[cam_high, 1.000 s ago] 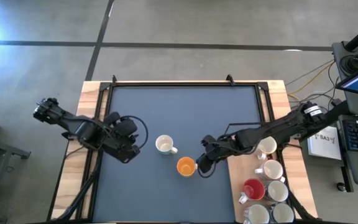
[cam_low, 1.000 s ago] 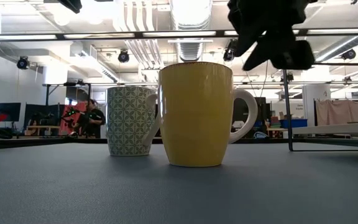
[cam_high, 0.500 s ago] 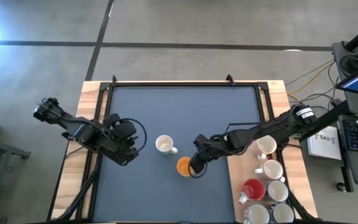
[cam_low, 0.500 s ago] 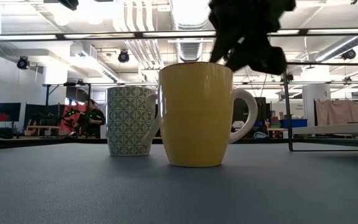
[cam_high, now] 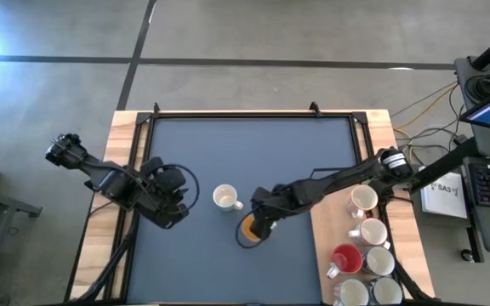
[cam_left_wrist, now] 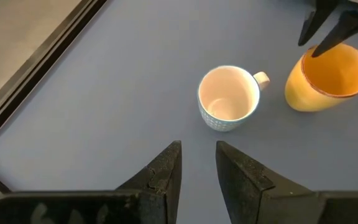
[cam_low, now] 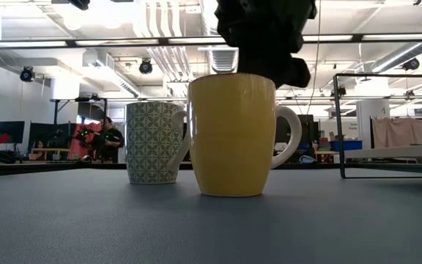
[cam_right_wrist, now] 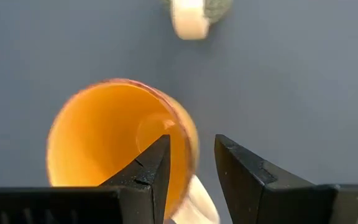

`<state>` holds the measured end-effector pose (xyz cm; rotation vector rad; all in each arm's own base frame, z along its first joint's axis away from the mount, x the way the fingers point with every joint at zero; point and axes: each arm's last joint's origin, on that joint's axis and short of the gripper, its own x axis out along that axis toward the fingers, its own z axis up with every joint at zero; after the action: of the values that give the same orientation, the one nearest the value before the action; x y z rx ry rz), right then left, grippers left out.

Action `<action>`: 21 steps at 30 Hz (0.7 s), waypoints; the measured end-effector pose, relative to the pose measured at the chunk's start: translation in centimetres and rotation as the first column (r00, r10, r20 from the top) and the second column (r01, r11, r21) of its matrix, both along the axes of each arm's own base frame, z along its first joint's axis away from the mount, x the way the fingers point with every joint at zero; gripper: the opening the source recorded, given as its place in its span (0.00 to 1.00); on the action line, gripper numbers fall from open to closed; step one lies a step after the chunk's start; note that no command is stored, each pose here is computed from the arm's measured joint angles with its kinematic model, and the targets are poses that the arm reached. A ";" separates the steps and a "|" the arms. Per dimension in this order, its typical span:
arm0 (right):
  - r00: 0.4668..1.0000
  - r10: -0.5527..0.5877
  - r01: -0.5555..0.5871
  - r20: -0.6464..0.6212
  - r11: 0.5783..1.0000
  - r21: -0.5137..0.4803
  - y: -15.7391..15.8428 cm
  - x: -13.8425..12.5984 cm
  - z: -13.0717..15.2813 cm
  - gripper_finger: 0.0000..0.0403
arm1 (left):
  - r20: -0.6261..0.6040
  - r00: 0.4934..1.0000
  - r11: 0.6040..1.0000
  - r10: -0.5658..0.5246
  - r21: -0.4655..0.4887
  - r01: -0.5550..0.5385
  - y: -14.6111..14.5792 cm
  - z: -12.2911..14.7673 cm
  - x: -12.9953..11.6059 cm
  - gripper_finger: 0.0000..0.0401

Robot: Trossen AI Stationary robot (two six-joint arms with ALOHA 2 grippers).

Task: Place coffee mugs
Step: Put the yellow mug on the shelf

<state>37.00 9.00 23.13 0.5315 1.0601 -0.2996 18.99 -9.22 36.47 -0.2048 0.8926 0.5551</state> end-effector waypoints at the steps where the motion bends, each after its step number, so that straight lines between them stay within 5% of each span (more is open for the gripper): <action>1: 1.000 0.009 -0.009 0.004 1.000 0.001 0.1 0.2 0.1 0.28 | 0.000 1.000 1.000 -0.003 -0.001 0.003 -0.1 0.0 0.0 0.20; 11: 0.997 0.059 -0.060 -0.046 0.998 -0.017 0.3 1.4 -1.4 0.24 | 0.005 1.000 1.000 -0.004 -0.005 0.004 -0.2 0.0 -0.1 0.20; 21: 0.988 0.057 -0.047 -0.146 0.997 0.069 0.4 0.4 -1.5 0.04 | 0.007 1.000 1.000 0.002 -0.007 -0.001 -0.3 0.0 -0.1 0.20</action>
<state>37.36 9.45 21.66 0.5454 1.2293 -0.2621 18.88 -9.49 36.46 -0.2140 0.8877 0.5523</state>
